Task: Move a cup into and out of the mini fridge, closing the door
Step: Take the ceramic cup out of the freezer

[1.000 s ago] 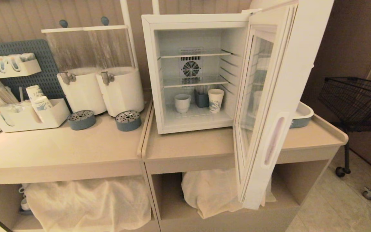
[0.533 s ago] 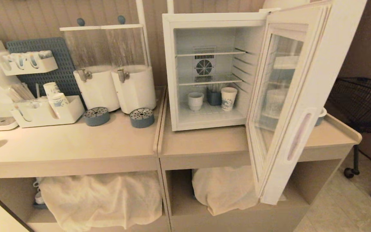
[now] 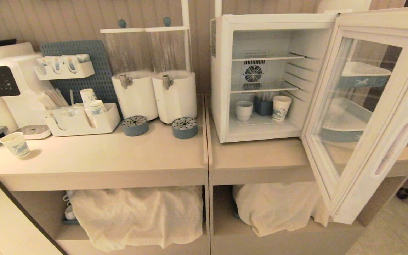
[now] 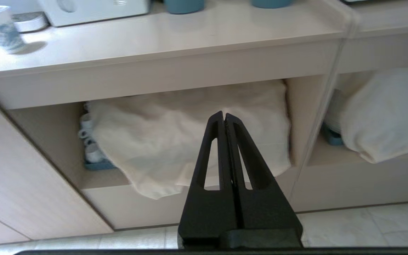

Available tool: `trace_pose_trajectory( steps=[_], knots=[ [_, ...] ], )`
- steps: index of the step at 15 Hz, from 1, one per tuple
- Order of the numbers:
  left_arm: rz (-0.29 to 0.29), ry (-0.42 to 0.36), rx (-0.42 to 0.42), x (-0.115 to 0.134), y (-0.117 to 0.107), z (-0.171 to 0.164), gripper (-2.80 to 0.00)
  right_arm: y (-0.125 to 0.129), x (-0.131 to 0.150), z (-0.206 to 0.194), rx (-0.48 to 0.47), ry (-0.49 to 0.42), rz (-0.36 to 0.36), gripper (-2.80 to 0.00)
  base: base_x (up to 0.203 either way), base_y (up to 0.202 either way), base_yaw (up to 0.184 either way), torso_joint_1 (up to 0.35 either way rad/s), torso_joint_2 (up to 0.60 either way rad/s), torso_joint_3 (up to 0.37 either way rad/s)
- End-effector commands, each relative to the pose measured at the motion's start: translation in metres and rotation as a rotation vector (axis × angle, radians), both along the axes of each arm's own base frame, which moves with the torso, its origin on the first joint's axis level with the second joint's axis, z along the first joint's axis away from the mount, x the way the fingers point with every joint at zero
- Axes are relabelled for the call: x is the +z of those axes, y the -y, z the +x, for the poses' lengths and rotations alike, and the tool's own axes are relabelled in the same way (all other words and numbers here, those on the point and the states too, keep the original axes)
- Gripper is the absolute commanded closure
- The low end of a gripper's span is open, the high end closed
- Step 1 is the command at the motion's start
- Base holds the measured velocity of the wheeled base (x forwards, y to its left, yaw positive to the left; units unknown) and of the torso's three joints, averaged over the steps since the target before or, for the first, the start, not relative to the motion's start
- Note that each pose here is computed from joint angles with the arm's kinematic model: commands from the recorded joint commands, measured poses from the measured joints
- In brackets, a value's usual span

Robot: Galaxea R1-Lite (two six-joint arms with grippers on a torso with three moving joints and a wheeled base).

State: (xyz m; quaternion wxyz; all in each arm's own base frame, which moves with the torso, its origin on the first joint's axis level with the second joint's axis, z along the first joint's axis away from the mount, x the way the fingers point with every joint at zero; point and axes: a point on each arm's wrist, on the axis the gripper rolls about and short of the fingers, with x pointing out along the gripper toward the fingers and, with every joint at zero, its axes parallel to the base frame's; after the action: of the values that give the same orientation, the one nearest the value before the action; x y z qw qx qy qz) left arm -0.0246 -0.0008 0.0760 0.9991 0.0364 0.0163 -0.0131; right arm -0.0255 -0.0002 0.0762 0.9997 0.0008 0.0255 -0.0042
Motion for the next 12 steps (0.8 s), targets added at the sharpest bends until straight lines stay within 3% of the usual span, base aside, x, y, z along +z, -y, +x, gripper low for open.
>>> trace_pose_trajectory(
  steps=[1, 12],
  knots=[
    [-0.002, -0.002, 0.001, 0.0, 0.0, 0.0001, 0.0, 0.0, 0.0, 0.0, -0.001, -0.001, 0.0, 0.0, 0.0, 0.191, 0.005, 0.001, 0.0, 0.006],
    [-0.003, -0.002, 0.002, 0.0, 0.0, 0.0001, 0.0, 0.0, 0.0, 0.0, 0.001, -0.001, 0.0, 0.0, 0.0, 0.193, 0.009, 0.002, 0.0, 0.002]
  ],
)
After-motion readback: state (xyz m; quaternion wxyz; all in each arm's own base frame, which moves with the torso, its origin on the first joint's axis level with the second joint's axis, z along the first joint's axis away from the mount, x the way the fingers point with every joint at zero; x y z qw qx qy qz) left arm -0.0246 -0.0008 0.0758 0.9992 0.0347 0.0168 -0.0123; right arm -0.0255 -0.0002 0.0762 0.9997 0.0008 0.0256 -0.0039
